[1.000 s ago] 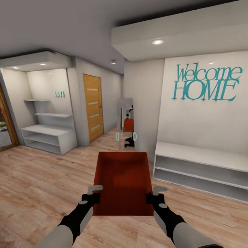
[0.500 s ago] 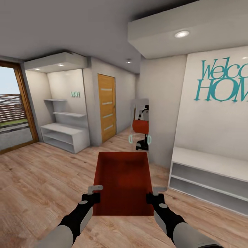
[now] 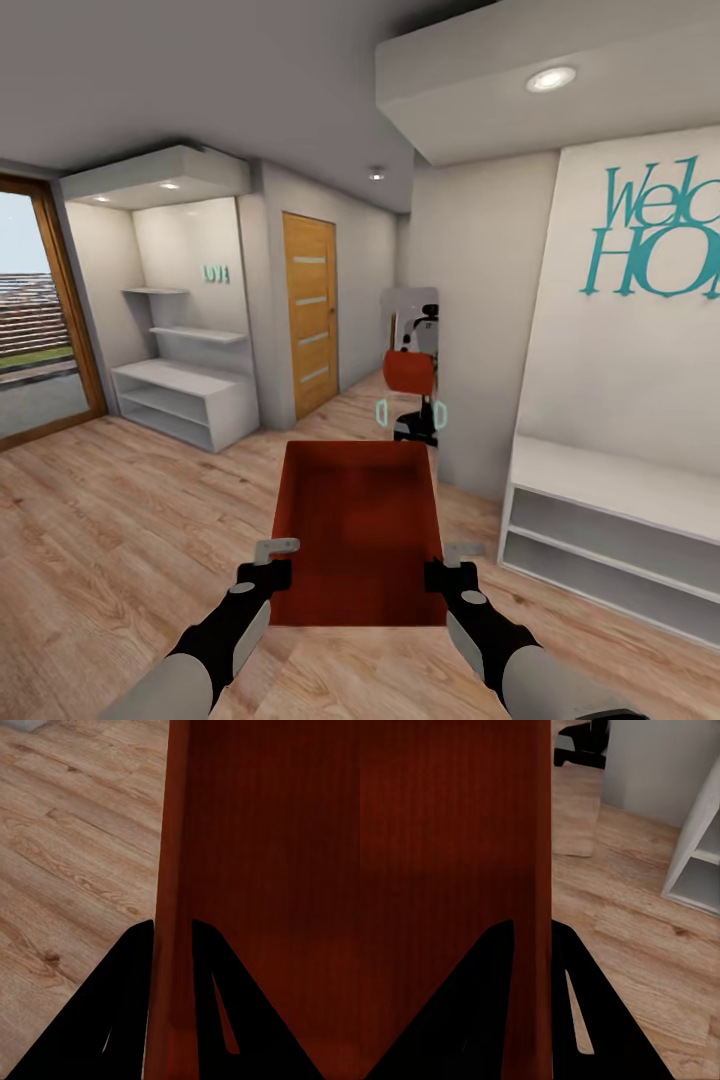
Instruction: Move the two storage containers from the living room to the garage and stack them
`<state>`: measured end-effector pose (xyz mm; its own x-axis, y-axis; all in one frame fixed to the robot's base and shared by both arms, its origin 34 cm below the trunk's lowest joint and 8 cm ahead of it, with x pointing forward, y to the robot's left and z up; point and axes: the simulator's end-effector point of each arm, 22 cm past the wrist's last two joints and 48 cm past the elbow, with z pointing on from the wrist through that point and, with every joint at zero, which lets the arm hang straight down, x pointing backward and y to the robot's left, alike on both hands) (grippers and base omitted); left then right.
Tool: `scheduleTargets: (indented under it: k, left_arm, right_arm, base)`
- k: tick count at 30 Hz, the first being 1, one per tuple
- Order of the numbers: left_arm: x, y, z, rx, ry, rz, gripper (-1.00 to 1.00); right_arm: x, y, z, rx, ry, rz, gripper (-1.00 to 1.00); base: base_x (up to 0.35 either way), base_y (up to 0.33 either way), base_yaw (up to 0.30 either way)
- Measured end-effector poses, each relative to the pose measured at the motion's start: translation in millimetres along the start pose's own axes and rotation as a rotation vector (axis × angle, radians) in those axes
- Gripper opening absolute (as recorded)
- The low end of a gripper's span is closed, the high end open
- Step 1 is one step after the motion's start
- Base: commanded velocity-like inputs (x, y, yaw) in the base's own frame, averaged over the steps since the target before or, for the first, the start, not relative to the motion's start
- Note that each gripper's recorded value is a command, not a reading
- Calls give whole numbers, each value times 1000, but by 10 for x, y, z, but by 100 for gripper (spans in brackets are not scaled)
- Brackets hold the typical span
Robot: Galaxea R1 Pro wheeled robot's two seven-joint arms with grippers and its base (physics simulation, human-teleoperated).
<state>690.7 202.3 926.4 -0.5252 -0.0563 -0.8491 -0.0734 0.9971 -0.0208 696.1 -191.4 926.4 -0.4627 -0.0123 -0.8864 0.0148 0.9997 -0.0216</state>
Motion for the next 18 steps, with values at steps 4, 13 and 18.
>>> scheduleTargets:
  k: [4, 13, 18]
  left_arm:
    - [-9, 3, 0, 1, -2, 1, -100]
    - [-7, 10, 2, 1, -2, 1, -100]
    - [-2, 8, 1, 0, -1, 0, -100]
  right_arm:
    - [-4, 4, -1, 0, -2, 1, -100]
    - [-3, 11, -1, 0, -1, 2, -100]
    - [-1, 8, -1, 0, 0, 1, -100]
  base:
    - [323, 0, 0]
    - [323, 0, 45]
    - [323, 0, 240]
